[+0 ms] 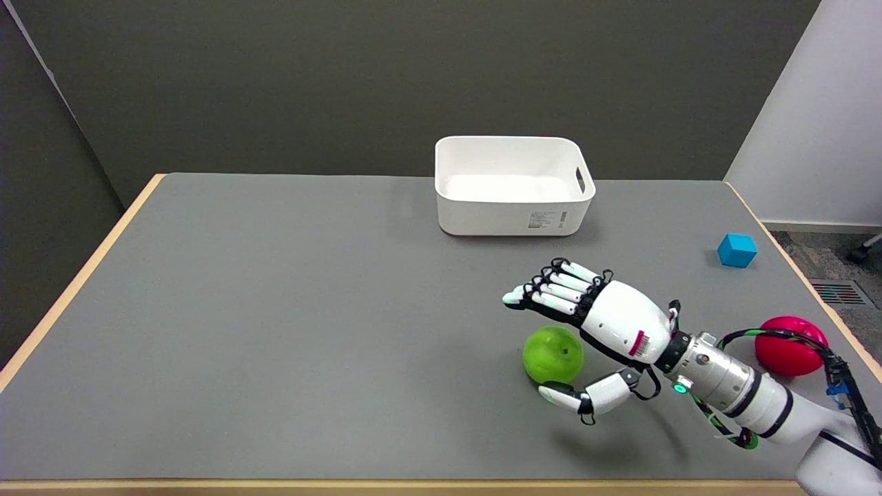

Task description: Pick up the green apple.

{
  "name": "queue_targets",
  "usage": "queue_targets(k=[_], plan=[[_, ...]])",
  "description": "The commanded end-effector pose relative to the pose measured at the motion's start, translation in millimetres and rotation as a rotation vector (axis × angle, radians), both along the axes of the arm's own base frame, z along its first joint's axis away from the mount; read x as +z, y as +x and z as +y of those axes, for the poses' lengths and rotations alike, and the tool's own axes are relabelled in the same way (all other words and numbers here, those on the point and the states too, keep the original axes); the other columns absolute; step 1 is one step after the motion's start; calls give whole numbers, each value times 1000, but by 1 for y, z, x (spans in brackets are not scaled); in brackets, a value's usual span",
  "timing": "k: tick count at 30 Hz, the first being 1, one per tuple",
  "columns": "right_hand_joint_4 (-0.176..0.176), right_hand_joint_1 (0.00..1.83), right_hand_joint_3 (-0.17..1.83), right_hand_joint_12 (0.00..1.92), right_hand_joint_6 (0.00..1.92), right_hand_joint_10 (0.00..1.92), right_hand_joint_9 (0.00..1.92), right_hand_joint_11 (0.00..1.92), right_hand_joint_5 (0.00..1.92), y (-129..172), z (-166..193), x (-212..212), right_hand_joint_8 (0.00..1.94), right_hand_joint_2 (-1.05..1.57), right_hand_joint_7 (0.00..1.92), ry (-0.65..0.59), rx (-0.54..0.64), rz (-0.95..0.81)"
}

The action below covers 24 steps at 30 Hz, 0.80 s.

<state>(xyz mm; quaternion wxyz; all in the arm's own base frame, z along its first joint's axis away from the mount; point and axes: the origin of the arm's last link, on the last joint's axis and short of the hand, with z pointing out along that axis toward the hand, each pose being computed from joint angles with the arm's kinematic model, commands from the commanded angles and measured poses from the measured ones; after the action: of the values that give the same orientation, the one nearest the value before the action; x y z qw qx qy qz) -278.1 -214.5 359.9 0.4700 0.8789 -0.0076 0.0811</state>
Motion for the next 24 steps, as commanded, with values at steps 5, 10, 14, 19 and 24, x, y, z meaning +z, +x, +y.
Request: queue_targets(k=[5,10,14,19,24], plan=[[49,449,849,1211,447,791,209,41,229,-43,-13,10,394,564,334,-60,-134,-1],[49,451,849,1214,447,794,211,45,229,-44,-9,9,392,565,332,-54,-135,-15],[47,457,852,1237,452,820,233,66,233,-40,-7,9,399,567,343,-46,-112,-35],[35,552,875,1329,521,931,325,149,285,-37,-8,8,471,589,432,-39,-96,-36],[33,806,936,1605,714,1127,531,377,383,-36,-10,9,684,624,581,-42,-87,-32]])
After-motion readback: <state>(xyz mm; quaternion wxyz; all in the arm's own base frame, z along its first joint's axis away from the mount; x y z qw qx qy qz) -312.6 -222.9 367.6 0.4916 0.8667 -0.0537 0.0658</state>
